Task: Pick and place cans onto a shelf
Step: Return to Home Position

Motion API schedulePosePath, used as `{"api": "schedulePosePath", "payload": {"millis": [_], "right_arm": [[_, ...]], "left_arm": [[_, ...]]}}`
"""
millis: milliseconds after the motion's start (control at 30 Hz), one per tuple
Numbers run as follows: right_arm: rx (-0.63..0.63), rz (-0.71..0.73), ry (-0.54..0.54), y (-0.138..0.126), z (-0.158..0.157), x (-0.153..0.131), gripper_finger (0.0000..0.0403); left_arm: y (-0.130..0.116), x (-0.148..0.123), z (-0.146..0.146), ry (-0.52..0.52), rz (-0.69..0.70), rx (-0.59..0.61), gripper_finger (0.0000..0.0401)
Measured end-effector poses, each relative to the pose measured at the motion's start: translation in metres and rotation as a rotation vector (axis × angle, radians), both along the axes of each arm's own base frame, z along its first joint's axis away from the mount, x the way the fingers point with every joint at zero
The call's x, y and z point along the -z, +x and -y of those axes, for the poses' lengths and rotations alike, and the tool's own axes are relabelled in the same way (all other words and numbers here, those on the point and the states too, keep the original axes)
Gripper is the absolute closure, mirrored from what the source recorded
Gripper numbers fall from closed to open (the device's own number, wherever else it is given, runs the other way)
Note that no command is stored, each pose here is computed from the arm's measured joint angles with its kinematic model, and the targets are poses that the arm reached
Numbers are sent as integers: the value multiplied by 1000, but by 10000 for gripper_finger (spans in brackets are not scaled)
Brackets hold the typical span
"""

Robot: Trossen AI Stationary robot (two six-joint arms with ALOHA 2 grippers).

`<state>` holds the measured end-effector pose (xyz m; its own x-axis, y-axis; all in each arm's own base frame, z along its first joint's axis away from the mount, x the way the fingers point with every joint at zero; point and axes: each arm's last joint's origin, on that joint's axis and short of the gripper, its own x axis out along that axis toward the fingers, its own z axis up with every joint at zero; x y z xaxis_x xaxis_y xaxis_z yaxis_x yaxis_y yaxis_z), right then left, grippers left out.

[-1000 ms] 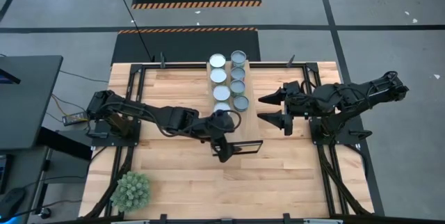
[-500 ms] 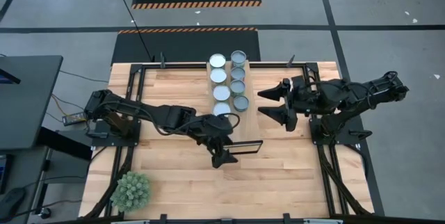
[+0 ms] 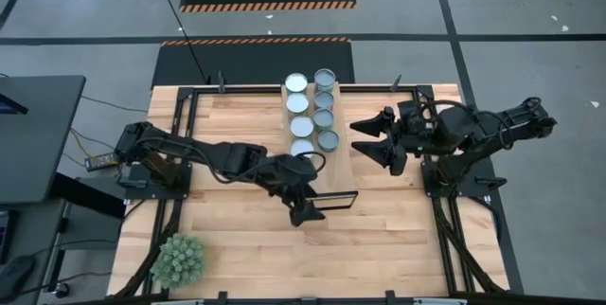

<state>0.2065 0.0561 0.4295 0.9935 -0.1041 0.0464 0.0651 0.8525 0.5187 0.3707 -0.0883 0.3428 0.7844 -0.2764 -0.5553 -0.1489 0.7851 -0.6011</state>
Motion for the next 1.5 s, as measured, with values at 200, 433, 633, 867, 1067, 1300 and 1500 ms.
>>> {"api": "schedulePosePath", "payload": {"millis": [200, 433, 633, 867, 1067, 1300, 1500], "right_arm": [[32, -77, -79, -20, 11, 1, 56], [115, -86, -146, -63, 26, -7, 56], [125, -77, -195, -91, 35, -11, 56], [129, -96, -231, -124, 45, -8, 56], [201, -50, -227, -152, 56, -2, 56], [211, -44, -220, -168, 61, 19, 56], [188, -106, -180, -170, 62, 46, 56]], "left_arm": [[-14, -19, -2, 144, 82, -80, 1], [-47, -47, -7, 333, 136, -129, 1], [-66, -53, -18, 459, 88, -199, 1], [-86, -39, -24, 453, 72, -232, 1], [-118, -24, -33, 394, 134, -294, 1], [-155, -7, -44, 306, 219, -416, 1], [-182, 8, -53, 207, 271, -538, 1]]}}
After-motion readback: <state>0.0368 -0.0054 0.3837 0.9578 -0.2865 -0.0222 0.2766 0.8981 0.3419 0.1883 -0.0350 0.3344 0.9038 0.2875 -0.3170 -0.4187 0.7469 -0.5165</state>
